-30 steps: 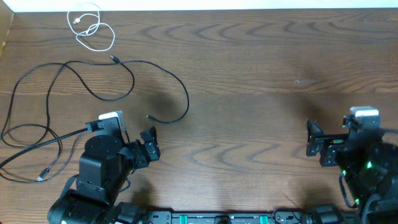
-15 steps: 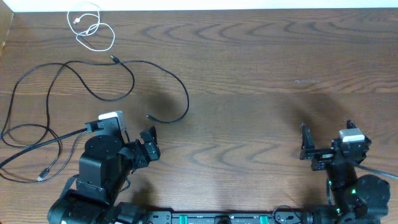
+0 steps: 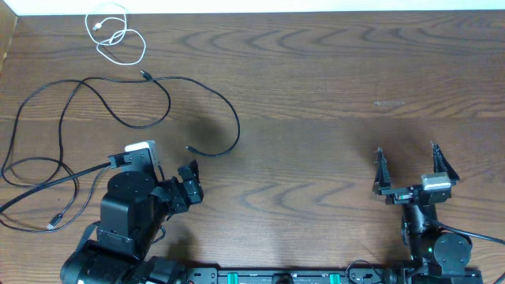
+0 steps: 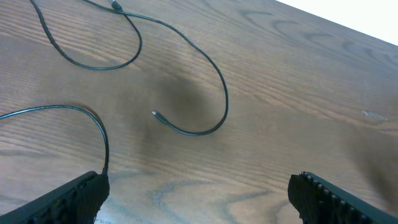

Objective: Untangle cables

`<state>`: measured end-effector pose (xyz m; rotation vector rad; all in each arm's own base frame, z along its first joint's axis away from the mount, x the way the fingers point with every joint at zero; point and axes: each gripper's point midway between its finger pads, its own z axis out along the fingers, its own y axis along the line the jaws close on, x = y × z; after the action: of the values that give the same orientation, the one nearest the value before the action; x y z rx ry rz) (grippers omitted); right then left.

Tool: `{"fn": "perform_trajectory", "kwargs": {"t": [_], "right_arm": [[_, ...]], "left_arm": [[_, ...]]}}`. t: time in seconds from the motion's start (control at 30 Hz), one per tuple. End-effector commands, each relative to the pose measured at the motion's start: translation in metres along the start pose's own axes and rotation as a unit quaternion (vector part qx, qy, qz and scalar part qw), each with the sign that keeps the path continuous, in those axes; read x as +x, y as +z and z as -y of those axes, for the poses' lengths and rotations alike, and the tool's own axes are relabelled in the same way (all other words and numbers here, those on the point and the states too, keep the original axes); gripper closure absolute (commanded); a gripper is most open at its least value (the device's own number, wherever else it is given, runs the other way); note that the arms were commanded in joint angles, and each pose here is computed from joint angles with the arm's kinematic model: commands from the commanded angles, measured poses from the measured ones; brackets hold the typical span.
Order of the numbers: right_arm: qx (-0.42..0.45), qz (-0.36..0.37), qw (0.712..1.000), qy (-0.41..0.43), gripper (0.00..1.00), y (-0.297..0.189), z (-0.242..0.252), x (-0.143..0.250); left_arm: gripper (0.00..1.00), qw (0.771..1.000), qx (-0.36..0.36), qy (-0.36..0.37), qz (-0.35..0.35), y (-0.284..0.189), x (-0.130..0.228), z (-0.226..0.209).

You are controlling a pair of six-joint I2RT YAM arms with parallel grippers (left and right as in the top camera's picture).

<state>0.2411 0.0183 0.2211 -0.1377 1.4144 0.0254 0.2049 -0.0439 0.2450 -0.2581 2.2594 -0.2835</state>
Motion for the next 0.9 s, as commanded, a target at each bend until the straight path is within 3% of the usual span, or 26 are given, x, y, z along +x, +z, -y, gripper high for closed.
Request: {"fn": "perform_trajectory", "kwargs": {"t": [0.0,0.23,0.63,0.87], "right_arm": [[-0.003,-0.015,1.0,-0.001,0.01,0.0,-0.001,0.017],[-0.013,-0.108,0.994,0.012,0.01,-0.005,-0.006,0.063],[0.002,-0.111,0.994,0.012,0.01,-0.006,-0.001,0.064],[0.055,-0.116,0.99,0.065,0.01,-0.007,0.015,0.067]], "left_arm": [[0.02,1.0,-0.002,0.008,0.006,-0.003,-0.003,0.0],[0.02,1.0,-0.002,0.008,0.006,-0.003,-0.003,0.0],[0.02,1.0,-0.002,0.008,0.006,-0.003,-0.003,0.0],[0.02,1.0,-0.002,0.008,0.006,-0.003,-0.003,0.0]]}}
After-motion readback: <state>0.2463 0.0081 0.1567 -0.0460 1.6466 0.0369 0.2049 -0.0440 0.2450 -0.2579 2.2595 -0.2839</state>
